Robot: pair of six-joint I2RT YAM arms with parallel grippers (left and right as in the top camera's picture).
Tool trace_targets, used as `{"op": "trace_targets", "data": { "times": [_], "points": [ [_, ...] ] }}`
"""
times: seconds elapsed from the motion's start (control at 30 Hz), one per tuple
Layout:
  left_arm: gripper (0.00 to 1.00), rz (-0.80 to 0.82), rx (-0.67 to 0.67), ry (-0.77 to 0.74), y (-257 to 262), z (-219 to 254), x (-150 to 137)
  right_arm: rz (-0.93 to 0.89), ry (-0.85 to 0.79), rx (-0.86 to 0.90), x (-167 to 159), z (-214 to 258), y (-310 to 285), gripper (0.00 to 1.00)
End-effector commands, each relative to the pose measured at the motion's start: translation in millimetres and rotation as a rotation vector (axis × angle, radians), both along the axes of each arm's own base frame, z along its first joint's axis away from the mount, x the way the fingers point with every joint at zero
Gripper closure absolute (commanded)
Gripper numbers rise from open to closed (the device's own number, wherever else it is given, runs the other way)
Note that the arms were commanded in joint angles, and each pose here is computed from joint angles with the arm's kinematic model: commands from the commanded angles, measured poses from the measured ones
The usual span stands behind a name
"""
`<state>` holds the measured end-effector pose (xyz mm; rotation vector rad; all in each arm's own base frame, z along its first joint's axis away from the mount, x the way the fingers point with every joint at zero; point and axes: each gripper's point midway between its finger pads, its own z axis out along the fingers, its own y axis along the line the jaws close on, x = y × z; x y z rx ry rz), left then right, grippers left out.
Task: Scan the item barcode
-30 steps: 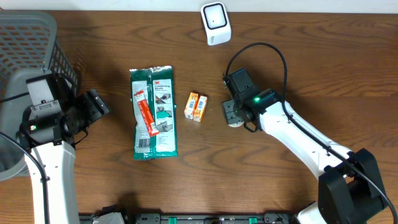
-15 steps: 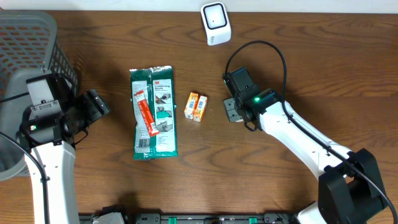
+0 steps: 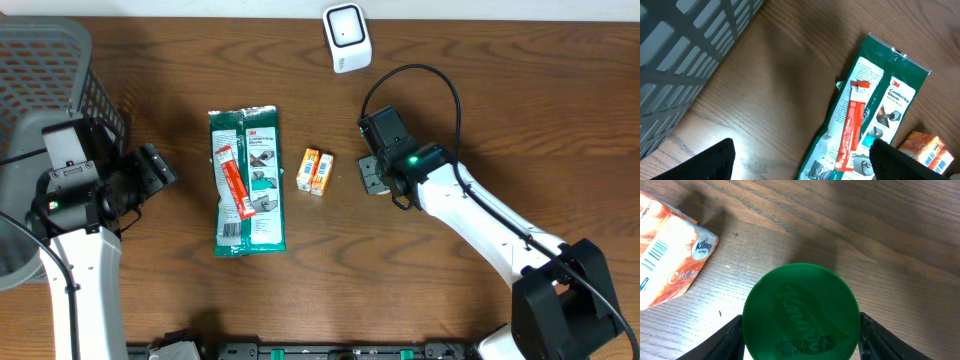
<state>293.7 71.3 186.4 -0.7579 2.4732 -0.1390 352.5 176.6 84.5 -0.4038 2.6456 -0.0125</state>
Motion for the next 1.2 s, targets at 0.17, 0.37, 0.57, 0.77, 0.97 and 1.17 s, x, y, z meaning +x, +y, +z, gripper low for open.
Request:
{"op": "trace_targets", "data": {
  "times": [0.17, 0.37, 0.57, 0.77, 0.97, 1.17],
  "points": [
    [0.14, -0.006, 0.002, -0.008, 0.2, 3.8, 1.9, -0.004, -0.007, -0.003, 3.3, 1.6, -3.7, 0.51],
    [0.14, -0.006, 0.002, -0.008, 0.2, 3.8, 1.9, -0.003, -0.007, -0.003, 3.3, 1.6, -3.7, 0.49],
    [0.14, -0.006, 0.002, -0.008, 0.2, 3.8, 1.9, -0.003, -0.006, -0.003, 3.1, 1.5, -3.9, 0.01],
    [0.14, -0.006, 0.002, -0.008, 0.2, 3.8, 1.9, -0.003, 0.000, -0.006, 1.8, 0.8, -4.5, 0.01],
    [0.14, -0.006, 0.002, -0.008, 0.2, 3.8, 1.9, -0.081, 0.008, 0.040, 1.4, 0.8, -3.3, 0.01],
    [0.14, -0.006, 0.002, -0.008, 0.2, 3.8, 1.9, -0.239, 0.041, 0.122, -2.9, -1.3, -2.8, 0.10]
  ]
}}
